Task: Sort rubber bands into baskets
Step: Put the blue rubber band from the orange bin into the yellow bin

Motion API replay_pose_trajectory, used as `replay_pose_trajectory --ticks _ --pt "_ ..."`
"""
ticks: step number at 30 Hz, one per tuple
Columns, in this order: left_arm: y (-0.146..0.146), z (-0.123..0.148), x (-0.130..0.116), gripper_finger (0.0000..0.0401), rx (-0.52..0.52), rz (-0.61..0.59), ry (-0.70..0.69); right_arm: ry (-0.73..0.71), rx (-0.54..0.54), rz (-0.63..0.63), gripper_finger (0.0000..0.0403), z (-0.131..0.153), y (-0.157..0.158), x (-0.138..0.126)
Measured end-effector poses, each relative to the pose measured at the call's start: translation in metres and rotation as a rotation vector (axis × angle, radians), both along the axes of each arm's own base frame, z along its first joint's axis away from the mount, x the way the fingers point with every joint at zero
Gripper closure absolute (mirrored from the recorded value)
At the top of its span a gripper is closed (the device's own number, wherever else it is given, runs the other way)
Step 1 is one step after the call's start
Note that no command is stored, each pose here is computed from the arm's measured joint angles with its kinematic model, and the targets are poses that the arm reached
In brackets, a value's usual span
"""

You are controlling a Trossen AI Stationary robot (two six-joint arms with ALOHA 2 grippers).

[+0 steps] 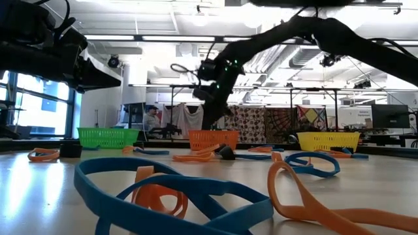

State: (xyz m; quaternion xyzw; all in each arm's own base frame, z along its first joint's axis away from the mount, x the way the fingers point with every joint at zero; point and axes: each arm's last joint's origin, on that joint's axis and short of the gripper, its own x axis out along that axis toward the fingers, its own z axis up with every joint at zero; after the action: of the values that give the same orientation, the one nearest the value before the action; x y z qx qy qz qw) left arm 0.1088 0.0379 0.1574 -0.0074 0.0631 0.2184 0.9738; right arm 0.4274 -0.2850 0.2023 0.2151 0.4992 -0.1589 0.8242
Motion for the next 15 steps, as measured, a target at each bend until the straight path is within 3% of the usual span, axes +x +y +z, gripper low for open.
replay_pose_trajectory --ticks 15 --pt "0.000 0.000 0.000 0.0401 -0.008 0.002 -0.006 0.045 -0.107 0.034 0.0403 0.070 0.017 -0.025"
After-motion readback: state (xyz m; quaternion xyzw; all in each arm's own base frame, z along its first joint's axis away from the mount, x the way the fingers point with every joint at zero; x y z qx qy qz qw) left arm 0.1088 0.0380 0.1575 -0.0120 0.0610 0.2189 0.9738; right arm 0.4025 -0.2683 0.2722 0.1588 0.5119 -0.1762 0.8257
